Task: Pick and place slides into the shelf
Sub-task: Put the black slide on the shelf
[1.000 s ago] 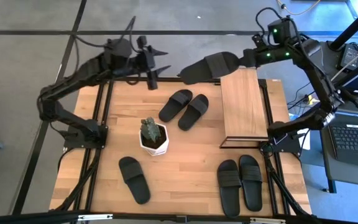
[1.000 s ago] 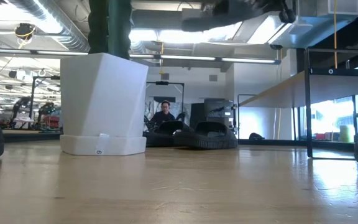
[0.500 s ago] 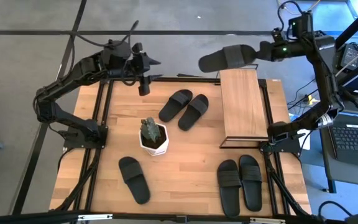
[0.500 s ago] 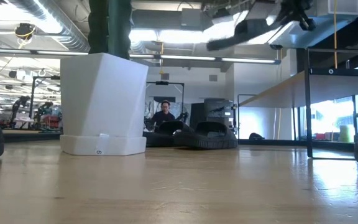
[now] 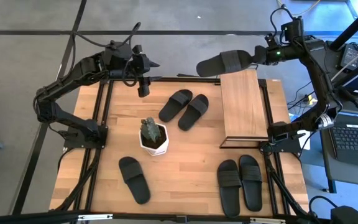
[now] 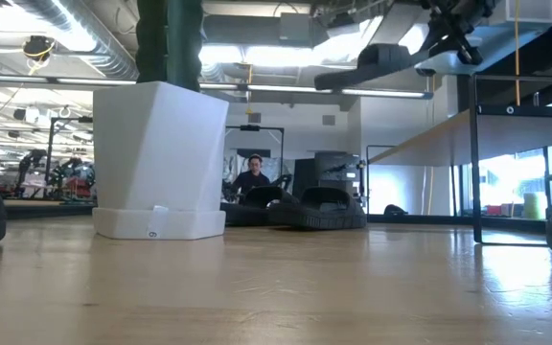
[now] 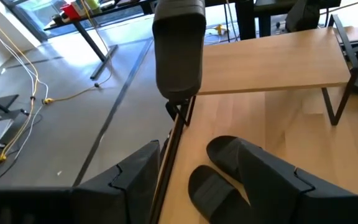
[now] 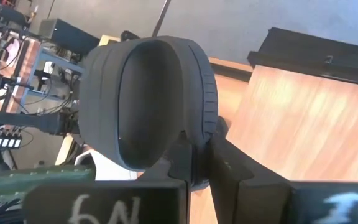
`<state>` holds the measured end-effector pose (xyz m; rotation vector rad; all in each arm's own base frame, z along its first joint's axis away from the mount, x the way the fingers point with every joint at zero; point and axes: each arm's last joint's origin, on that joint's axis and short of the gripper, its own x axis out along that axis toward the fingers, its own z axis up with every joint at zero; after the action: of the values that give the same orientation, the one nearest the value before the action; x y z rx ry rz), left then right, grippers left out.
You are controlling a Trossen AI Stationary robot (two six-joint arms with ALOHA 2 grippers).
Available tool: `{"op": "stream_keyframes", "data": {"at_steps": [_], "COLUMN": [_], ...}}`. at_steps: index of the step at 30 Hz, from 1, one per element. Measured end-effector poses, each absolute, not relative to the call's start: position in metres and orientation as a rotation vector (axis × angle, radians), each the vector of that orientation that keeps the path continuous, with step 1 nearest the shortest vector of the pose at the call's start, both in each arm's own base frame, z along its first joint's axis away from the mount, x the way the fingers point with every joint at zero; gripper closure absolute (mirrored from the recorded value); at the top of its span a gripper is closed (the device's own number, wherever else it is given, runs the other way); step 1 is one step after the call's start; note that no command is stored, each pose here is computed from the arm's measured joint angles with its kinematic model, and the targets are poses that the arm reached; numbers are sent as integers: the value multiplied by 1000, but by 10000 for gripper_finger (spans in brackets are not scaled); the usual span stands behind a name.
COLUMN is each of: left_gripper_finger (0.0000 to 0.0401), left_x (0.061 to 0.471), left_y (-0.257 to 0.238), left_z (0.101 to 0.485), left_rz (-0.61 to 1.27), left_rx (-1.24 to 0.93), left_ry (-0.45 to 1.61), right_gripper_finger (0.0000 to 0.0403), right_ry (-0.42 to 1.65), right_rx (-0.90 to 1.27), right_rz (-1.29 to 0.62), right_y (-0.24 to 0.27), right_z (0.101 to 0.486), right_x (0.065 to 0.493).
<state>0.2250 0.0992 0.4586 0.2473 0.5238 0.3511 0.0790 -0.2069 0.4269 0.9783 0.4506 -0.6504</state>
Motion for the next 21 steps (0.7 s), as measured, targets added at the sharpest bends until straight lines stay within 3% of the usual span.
{"op": "stream_keyframes", "data": {"at_steps": [7, 21], "left_gripper_finger": [194, 194], "left_x": [225, 225], "left_y": [99, 99], "left_z": [459, 459], "left_rz": [351, 351], "left_rx": [248, 250], "left_ry": [524, 524], "right_gripper_finger": [369, 370], "right_ry": [449, 387], "right_rx": [992, 988], "right_rz": [-692, -741], "right_y": [-202, -111], "right_z": [429, 455], "right_x": [77, 50]}}
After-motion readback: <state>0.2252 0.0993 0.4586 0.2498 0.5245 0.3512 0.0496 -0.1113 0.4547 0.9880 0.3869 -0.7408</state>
